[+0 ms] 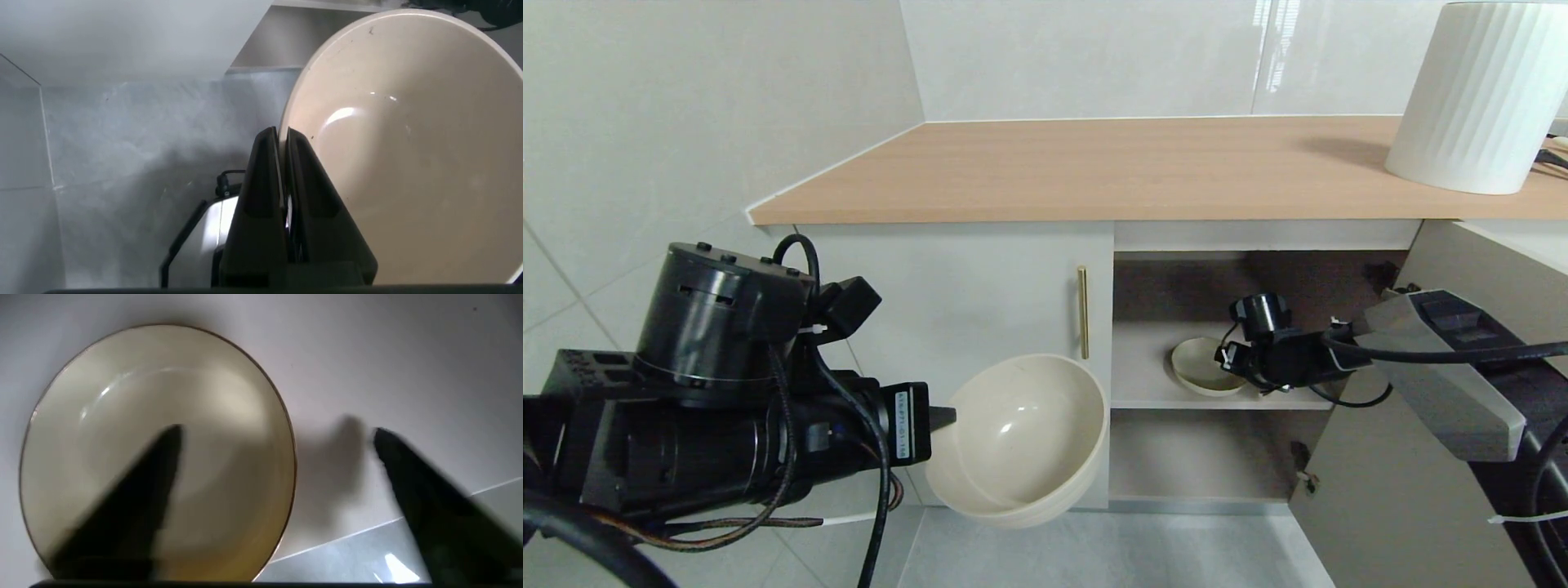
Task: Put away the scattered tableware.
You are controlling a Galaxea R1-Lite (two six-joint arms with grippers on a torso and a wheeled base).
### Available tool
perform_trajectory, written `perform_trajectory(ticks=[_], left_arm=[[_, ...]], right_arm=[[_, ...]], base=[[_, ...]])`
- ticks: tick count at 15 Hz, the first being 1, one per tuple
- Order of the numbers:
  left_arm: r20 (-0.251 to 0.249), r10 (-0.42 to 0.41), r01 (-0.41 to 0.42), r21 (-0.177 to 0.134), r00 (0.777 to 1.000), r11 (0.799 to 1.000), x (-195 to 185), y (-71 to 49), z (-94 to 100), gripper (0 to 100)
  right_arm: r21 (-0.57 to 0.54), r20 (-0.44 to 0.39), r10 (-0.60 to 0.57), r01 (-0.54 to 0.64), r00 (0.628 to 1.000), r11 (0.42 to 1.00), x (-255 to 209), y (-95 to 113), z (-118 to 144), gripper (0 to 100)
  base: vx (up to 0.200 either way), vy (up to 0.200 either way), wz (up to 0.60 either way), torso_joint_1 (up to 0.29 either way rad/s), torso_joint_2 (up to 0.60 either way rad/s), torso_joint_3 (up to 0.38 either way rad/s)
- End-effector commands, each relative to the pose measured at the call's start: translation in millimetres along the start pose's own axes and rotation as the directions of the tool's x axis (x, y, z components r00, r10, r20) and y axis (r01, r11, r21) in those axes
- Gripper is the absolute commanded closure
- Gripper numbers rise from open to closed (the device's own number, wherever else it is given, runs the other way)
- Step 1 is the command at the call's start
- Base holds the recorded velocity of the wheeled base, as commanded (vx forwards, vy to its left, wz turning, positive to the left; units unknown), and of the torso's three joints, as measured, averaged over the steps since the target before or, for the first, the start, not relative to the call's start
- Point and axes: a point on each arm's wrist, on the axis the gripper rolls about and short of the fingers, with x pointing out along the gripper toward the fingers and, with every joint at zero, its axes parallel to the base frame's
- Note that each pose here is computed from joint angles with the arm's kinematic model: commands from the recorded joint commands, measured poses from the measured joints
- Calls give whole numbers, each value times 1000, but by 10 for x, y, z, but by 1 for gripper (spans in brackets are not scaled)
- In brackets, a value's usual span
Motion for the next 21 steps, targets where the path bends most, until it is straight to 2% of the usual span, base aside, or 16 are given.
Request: perform_trajectory(ticks=[1, 2, 3, 6, 8, 11, 13, 15, 16, 17, 19, 20, 21], left_arm=[[-1, 1, -1, 1, 1000, 1000, 60, -1, 1, 100], [-7, 4, -4, 7, 1000, 1000, 120, 0, -2, 100], [-19, 11, -10, 30, 1000, 999, 183, 3, -10, 100], [-51, 31, -27, 81, 998, 996, 494, 17, -44, 100], [-64, 40, -34, 89, 997, 995, 722, 31, -74, 100], [-82, 51, -40, 131, 995, 991, 915, 44, -112, 100], [-102, 68, -54, 139, 992, 989, 994, 58, -156, 100], [-121, 88, -68, 160, 989, 985, 1074, 15, -235, 100], [-129, 98, -75, 168, 987, 983, 1107, 3, -269, 100], [-141, 114, -85, 199, 983, 976, 1210, -91, -355, 100], [-130, 155, -122, 234, 979, 965, 1367, -201, -427, 100], [-126, 172, -138, 243, 977, 960, 1390, -211, -454, 100], [-100, 191, -161, 254, 976, 954, 1430, -268, -508, 100]], right_arm=[[13, 16, 9, -9, 1000, 1000, -90, 18, 82, 0], [40, 15, 20, -21, 1000, 999, -234, 6, 154, 0], [42, 10, 46, -47, 999, 998, -424, -1, 231, 0], [-21, -117, 207, -211, 971, 977, -1118, 70, 159, 0], [-118, -209, 246, -274, 946, 954, -1620, 75, 75, 0], [-182, -244, 299, -347, 922, 920, -2236, 98, 59, 0], [-223, -294, 343, -413, 892, 883, -2658, 81, 64, 0], [-238, -350, 398, -491, 848, 838, -2947, 32, 51, 0], [-238, -357, 409, -505, 840, 829, -2995, 33, 46, 0], [-254, -384, 413, -524, 826, 813, -3081, 56, -12, 0], [-278, -420, 400, -535, 815, 798, -3136, 85, -90, 0], [-286, -424, 399, -538, 813, 793, -3143, 89, -103, 0], [-305, -446, 392, -549, 805, 778, -3147, 127, -184, 0]], base=[[0, 0, 0, 0, 0, 0], [0, 0, 0, 0, 0, 0], [0, 0, 0, 0, 0, 0], [0, 0, 0, 0, 0, 0], [0, 0, 0, 0, 0, 0], [0, 0, 0, 0, 0, 0], [0, 0, 0, 0, 0, 0], [0, 0, 0, 0, 0, 0], [0, 0, 0, 0, 0, 0], [0, 0, 0, 0, 0, 0], [0, 0, 0, 0, 0, 0], [0, 0, 0, 0, 0, 0], [0, 0, 0, 0, 0, 0]])
